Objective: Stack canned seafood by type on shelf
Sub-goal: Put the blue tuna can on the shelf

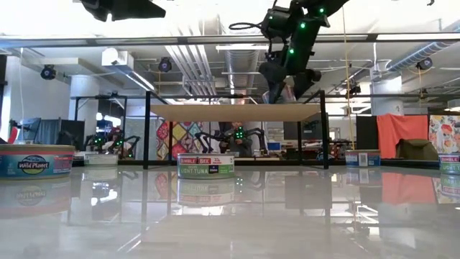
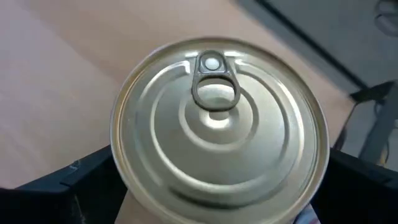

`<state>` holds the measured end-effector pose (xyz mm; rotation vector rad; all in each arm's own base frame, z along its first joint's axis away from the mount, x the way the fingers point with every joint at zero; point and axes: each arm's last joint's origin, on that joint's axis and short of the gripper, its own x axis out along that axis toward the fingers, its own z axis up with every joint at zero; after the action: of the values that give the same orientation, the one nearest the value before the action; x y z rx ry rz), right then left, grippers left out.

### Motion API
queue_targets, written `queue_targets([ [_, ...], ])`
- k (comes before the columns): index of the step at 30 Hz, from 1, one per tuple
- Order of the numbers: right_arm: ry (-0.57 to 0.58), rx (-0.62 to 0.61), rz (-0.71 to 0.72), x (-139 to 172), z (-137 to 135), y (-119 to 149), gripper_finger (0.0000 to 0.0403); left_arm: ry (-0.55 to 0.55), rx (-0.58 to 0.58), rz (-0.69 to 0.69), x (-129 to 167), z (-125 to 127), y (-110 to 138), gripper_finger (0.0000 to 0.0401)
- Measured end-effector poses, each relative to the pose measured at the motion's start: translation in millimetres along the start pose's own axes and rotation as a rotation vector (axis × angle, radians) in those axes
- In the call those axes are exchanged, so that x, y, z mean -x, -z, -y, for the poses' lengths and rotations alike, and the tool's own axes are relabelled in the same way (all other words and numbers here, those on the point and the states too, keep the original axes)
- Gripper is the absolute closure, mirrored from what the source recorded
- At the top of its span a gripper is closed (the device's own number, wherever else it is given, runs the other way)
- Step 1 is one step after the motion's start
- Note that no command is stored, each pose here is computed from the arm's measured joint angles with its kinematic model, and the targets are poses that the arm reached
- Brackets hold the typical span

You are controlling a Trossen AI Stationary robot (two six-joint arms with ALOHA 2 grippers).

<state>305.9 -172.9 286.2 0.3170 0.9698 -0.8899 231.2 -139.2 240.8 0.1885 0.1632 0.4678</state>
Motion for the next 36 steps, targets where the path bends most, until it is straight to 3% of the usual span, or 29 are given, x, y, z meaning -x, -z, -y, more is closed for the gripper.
queue_targets([
  [10, -0.023, 0.083, -0.085, 3.4, 1.8, 1.0, 0.0003, 0.000, 0.003, 0.000, 0.0, 0.1, 0.2, 0.0024],
  [18, -0.259, 0.083, -0.174, 11.9, -5.4, 3.9, 0.0003, 0.001, 0.003, -0.001, 0.0, 0.1, 0.2, 0.0024],
  [23, -0.252, 0.087, -0.179, 13.3, -6.2, 5.0, 0.0003, 0.049, 0.014, 0.005, -0.5, 1.2, -0.9, 0.0024],
  [36, -0.244, 0.090, -0.122, 23.7, -5.0, -4.2, 0.0003, 0.005, 0.019, 0.003, -14.1, 0.2, 2.7, 0.0024],
])
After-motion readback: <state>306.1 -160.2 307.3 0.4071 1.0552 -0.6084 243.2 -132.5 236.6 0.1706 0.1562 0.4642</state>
